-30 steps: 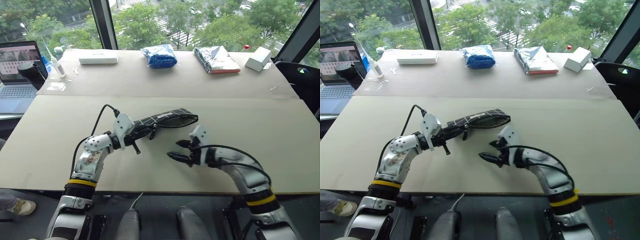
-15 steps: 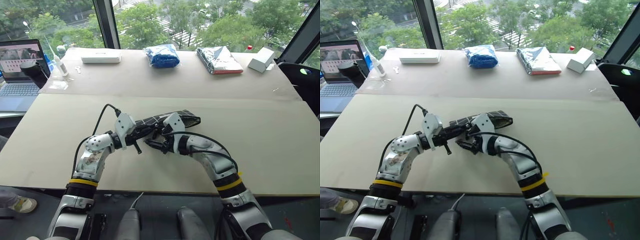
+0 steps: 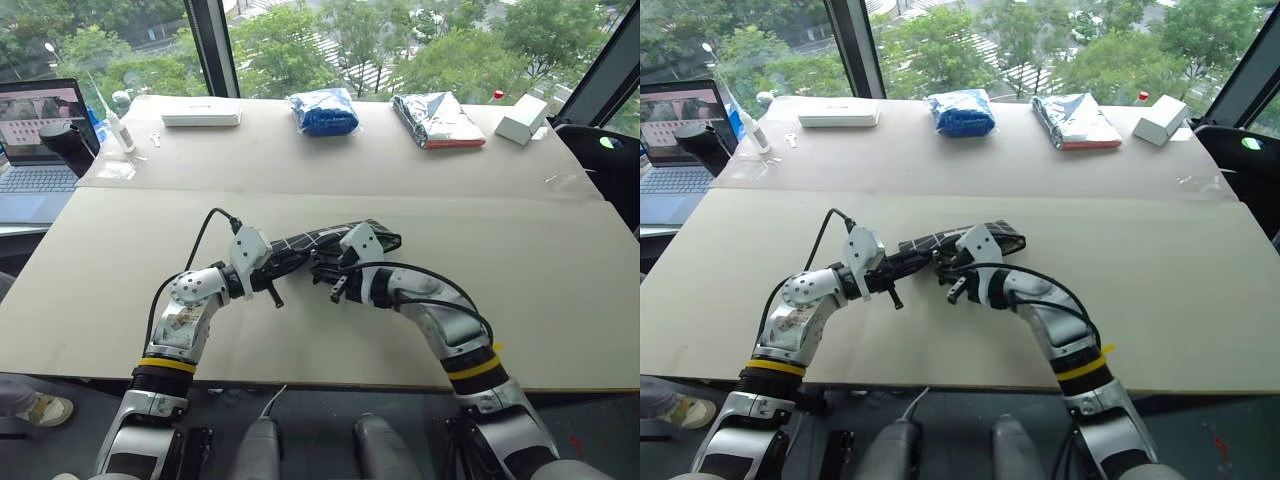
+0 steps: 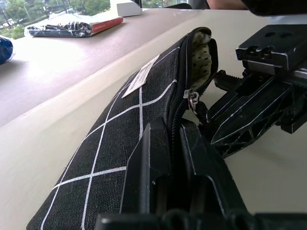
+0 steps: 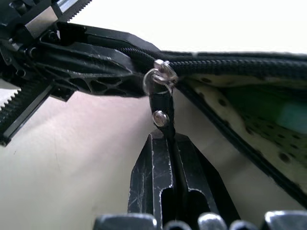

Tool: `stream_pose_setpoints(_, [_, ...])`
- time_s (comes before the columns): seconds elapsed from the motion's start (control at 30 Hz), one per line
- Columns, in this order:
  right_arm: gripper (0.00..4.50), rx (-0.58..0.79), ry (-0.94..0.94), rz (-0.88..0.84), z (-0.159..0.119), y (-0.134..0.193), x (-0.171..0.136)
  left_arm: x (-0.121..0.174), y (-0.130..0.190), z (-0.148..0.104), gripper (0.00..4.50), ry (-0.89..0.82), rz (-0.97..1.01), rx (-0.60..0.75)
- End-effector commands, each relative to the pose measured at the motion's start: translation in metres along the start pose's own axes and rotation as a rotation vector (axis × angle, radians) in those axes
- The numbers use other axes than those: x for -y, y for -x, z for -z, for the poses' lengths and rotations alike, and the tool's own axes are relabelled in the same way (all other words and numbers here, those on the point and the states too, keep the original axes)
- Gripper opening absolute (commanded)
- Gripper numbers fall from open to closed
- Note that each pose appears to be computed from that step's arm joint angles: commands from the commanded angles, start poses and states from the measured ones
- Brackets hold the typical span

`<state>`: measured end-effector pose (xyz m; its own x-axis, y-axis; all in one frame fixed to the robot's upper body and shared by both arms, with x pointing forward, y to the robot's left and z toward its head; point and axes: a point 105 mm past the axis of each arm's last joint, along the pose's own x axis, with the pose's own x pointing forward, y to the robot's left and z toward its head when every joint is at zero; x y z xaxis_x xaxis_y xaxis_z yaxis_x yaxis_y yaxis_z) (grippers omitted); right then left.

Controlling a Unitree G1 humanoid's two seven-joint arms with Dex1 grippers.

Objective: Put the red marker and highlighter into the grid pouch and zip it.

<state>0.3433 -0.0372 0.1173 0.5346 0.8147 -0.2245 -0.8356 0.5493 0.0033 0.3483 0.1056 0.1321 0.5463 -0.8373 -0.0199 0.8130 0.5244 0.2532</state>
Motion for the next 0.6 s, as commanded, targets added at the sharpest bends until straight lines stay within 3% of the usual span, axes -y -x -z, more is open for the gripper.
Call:
stream_pose_setpoints(0.03, [0.02,0.002,0.008,0.049,-0.001,0.02,0.012,-0.004,0.0,-0.012,0.0,-0.03,-0.016,0.039])
stream_pose_setpoints(0.3, [0.02,-0.13,0.061,0.321,0.015,0.102,0.083,-0.005,0.004,-0.011,0.0,-0.025,-0.025,0.035])
stream_pose_setpoints(0.5, [0.02,-0.137,0.031,0.338,0.02,0.116,0.094,-0.004,0.005,-0.009,0.0,-0.018,-0.021,0.033])
stream_pose_setpoints(0.53, [0.64,-0.126,0.023,0.324,0.019,0.114,0.092,-0.004,0.004,-0.009,0.0,-0.018,-0.02,0.034])
stream_pose_setpoints(0.6, [1.19,-0.109,0.013,0.287,0.018,0.108,0.085,-0.004,0.003,-0.01,0.0,-0.018,-0.019,0.037])
